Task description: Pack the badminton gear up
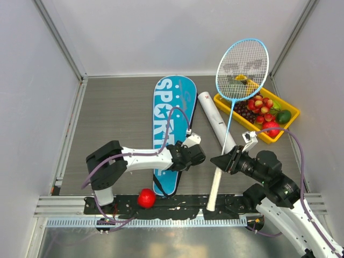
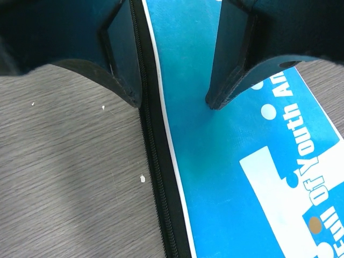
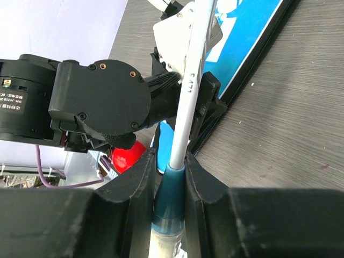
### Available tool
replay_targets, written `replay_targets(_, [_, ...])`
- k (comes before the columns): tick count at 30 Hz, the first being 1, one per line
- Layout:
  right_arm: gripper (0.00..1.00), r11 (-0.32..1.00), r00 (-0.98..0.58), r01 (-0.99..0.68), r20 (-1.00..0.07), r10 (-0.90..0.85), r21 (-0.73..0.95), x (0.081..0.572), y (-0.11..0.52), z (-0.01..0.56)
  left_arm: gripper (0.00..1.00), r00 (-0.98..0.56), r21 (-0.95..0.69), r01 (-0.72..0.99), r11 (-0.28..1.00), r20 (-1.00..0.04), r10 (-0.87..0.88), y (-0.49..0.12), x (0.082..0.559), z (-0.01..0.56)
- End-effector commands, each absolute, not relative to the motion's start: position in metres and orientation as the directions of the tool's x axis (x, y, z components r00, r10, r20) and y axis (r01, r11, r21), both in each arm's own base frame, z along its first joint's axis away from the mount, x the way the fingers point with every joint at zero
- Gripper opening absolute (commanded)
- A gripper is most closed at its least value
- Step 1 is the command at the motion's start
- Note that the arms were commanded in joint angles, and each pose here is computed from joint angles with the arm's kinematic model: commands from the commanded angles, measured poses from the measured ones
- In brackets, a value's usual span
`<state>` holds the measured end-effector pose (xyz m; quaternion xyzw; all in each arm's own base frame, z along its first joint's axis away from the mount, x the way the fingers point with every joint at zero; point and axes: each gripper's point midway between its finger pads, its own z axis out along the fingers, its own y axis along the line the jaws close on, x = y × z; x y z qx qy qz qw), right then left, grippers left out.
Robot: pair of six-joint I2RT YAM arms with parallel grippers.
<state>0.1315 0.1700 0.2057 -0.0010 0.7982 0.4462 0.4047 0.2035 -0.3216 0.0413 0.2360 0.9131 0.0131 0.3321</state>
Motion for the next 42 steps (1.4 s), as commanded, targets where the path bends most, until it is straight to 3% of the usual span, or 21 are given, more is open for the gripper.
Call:
replay_targets(1, [0.05,0.578,-0.623,-0.41,-0.68,0.388,0.705,0.137,0.172,0.222,0.57,-0.654,0.189,0.399,0.897,-0.627,0.423,-0.325,0.209,0.049])
replay_targets(3, [0.05,0.57,-0.623,-0.413,-0.677,0.392,0.71,0.137,0.173,0.224,0.55,-0.656,0.202,0.394,0.896,-0.621,0.429,-0.323,0.209,0.047])
replay_targets(6, [0.05,0.571,-0.621,-0.413,-0.678,0.394,0.71,0.137,0.172,0.223,0.44,-0.661,0.216,0.386,0.897,-0.613,0.432,-0.32,0.209,0.044])
replay_targets(11, [0.05,0.564,-0.639,-0.406,-0.664,0.388,0.719,0.138,0.176,0.214,0.0,-0.659,0.204,0.342,0.917,-0.643,0.389,-0.318,0.214,0.056])
replay_targets(19, [0.05,0.488,-0.737,-0.395,-0.585,0.338,0.779,0.13,0.197,0.197,0.0,-0.657,0.009,0.298,0.955,-0.723,0.212,-0.317,0.227,0.102])
replay_targets(30, [0.05,0.49,-0.823,-0.32,-0.494,0.28,0.811,0.108,0.195,0.166,0.0,-0.693,-0.224,0.189,0.956,-0.72,-0.032,-0.296,0.251,0.128])
replay_targets(35, [0.05,0.451,-0.891,-0.248,-0.385,0.241,0.857,0.089,0.199,0.146,0.0,-0.694,-0.287,0.167,0.943,-0.713,-0.094,-0.293,0.259,0.139])
replay_targets(42, [0.05,0.445,-0.924,-0.196,-0.316,0.213,0.874,0.078,0.199,0.128,0.0,-0.686,-0.379,0.158,0.912,-0.707,-0.175,-0.293,0.26,0.155])
